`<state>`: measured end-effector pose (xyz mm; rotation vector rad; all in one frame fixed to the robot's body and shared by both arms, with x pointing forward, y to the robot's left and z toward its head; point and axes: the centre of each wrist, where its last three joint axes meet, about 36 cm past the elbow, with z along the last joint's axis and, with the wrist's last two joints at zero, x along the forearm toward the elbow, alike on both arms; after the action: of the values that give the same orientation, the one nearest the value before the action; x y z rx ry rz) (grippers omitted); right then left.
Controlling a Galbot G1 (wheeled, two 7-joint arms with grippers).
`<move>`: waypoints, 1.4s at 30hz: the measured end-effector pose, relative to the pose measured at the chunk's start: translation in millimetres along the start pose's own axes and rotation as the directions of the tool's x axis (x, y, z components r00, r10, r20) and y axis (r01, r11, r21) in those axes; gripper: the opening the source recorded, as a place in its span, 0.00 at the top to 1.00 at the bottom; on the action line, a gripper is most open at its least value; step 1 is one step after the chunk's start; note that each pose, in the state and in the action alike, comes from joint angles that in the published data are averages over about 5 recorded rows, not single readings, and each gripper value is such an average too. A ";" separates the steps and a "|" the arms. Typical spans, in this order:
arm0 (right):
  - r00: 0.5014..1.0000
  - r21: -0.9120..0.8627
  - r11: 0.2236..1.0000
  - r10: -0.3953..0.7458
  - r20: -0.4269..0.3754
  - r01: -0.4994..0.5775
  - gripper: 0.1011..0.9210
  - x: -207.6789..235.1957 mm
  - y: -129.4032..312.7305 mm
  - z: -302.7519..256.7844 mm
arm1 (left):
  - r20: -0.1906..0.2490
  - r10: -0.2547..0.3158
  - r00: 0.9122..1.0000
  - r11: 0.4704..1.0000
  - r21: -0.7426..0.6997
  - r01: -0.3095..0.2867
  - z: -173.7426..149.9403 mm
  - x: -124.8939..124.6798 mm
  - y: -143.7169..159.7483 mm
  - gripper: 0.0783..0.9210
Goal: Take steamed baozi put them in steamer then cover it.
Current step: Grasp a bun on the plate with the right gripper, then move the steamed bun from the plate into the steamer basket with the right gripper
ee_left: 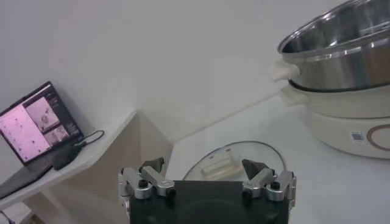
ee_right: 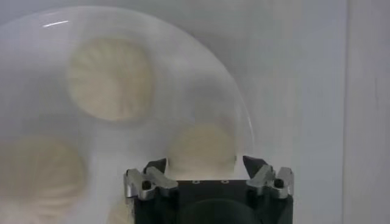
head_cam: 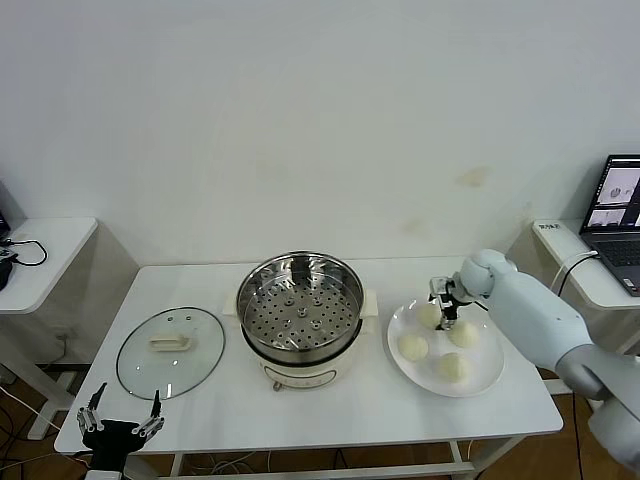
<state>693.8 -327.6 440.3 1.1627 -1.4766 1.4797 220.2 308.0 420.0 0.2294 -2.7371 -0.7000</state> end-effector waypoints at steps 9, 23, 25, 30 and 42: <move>1.000 0.001 1.000 -0.021 -0.009 0.021 0.35 1.2 -0.3 -2.7 | 0.002 0.000 1.000 1.000 0.001 0.000 0.4 -1.8 -0.6 0.12; 1.000 0.011 1.000 -0.023 0.011 0.023 0.37 51.7 -12.5 -4.9 | 0.015 0.010 1.000 1.000 -0.006 -0.010 -1.8 -4.0 -0.5 0.12; 1.000 0.018 1.000 -0.014 0.021 0.013 0.37 67.2 -17.0 -7.2 | 0.017 0.012 1.000 1.000 -0.006 -0.012 -2.3 -4.4 -0.5 0.12; 0.998 0.042 0.999 0.016 0.057 -0.018 0.37 111.5 -30.9 -18.1 | 0.023 0.019 1.000 1.000 -0.009 -0.019 -3.7 -5.7 -0.6 0.12; 0.980 0.163 0.979 0.098 0.171 -0.126 0.37 213.9 -77.5 -87.9 | 0.030 0.019 0.999 1.000 -0.014 -0.019 -5.2 -14.3 5.1 0.12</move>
<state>688.9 -255.8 673.4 1.3506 -1.5693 1.6501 234.9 313.4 423.2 0.1913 -2.7583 -0.7221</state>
